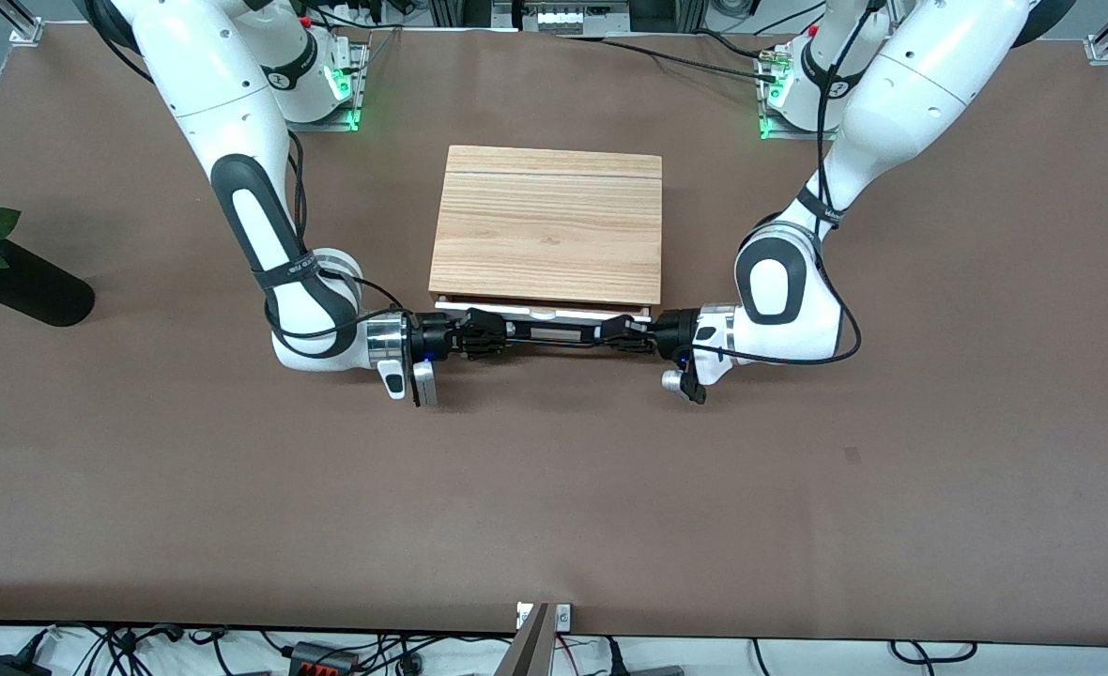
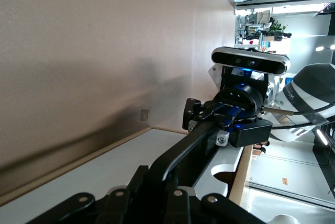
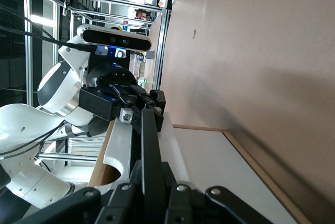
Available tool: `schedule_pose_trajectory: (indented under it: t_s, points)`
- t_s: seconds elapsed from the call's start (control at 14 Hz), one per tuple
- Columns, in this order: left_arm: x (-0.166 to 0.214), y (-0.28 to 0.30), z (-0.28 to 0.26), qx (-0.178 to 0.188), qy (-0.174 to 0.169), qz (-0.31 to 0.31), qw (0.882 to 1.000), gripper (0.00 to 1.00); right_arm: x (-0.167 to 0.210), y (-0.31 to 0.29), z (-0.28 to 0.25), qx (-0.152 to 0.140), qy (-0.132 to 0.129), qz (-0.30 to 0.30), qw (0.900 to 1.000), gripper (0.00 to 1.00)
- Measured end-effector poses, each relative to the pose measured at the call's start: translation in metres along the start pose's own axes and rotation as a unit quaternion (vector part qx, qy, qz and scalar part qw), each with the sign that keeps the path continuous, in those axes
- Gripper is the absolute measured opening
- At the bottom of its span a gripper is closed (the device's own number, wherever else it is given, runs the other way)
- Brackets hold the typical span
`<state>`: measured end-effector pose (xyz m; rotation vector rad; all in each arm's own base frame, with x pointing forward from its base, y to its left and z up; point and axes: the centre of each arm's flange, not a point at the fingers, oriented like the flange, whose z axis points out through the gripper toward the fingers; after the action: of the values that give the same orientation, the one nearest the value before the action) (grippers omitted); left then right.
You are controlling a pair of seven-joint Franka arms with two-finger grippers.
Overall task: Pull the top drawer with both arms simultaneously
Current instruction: 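Pull the handle outward from the box with both grippers together, then open both grippers and release the drawer handle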
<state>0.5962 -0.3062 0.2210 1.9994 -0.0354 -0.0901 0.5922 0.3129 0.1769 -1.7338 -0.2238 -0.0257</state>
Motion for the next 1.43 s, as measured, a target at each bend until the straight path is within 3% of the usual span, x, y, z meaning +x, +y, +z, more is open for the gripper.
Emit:
schedule_pose_trajectory:
  t_s: [1.21,1.29,1.43]
  points:
    - [0.046,0.003,-0.006,-0.005,0.031,0.024,0.999,0.19,0.059,-0.003,-0.009,-0.028,-0.004,-0.001,1.0,0.16]
    - [0.048,0.003,-0.007,-0.005,0.032,0.023,0.999,0.19,0.062,-0.004,-0.011,-0.032,0.001,-0.001,0.999,0.21]
    - [0.051,-0.006,-0.014,0.003,0.037,0.018,0.999,0.25,0.076,-0.001,-0.034,-0.056,0.041,0.003,0.998,0.41]
